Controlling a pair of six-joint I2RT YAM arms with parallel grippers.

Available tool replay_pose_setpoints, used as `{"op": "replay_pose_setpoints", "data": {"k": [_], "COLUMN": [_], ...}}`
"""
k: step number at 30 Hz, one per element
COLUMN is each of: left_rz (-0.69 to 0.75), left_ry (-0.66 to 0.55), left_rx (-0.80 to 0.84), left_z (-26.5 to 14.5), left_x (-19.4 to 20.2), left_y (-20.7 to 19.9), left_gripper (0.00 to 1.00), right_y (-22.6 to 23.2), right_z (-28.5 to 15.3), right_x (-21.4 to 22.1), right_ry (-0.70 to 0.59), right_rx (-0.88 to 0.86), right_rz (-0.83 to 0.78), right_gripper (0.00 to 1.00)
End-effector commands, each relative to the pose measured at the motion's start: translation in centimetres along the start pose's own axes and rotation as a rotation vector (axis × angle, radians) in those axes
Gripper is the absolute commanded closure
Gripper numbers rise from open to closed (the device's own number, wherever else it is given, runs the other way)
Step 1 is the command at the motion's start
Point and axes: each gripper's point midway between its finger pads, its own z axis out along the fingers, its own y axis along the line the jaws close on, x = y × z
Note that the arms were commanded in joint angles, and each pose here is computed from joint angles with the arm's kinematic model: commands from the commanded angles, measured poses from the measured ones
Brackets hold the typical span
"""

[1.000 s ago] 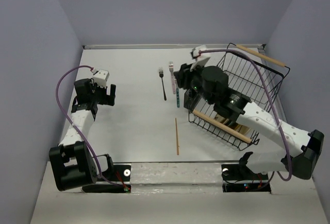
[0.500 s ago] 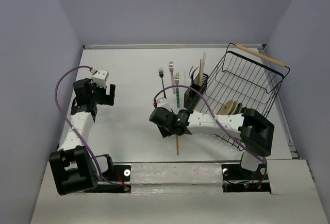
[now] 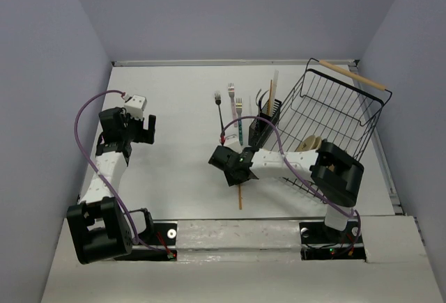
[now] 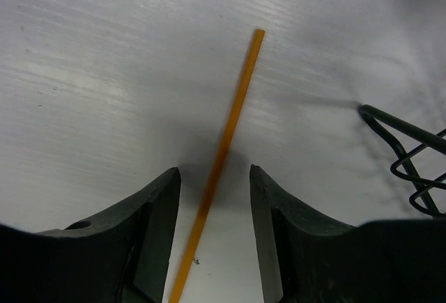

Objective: Sort the eating utensils into containers

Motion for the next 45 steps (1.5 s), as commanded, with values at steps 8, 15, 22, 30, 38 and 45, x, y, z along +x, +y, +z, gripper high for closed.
{"op": "replay_pose_setpoints", "data": {"k": [8,15,22,30,38,45], "left_rz": [0.025,0.028,0.028,0.03,0.031,0.026], "left_ry": [-0.045,-0.049,-0.051,-0.049,-0.048,-0.042], "left_rx": [-0.005,-0.007,-0.011,-0.015,-0.018,-0.024], "left_z": [-0.3,-0.4,-0.5,-0.4,-0.4,-0.3], "left_x": [-1.0,-1.1,-1.1,-1.1,-1.1,-0.8], "left_y": [0.2,0.2,0.2,0.3,0.4,0.5], "left_gripper": [0.01,0.01,0.01,0.01,0.01,0.01], "right_y": [1.9,2.7,5.4,5.6,9.5,12.7], "right_z": [1.1,2.7,2.9,4.2,-0.5,-7.2], "right_x": [2.1,5.5,5.4,5.3,-0.6,-7.5], "right_ry": [0.074,0.197,0.21,0.193,-0.074,-0.387], "right_rx": [-0.155,-0.192,-0.312,-0.195,-0.305,-0.536], "right_rz": [0.035,0.008,-0.091,-0.212,-0.318,-0.277], "right_gripper": [0.53,0.63,0.9,1.0,1.0,1.0]}}
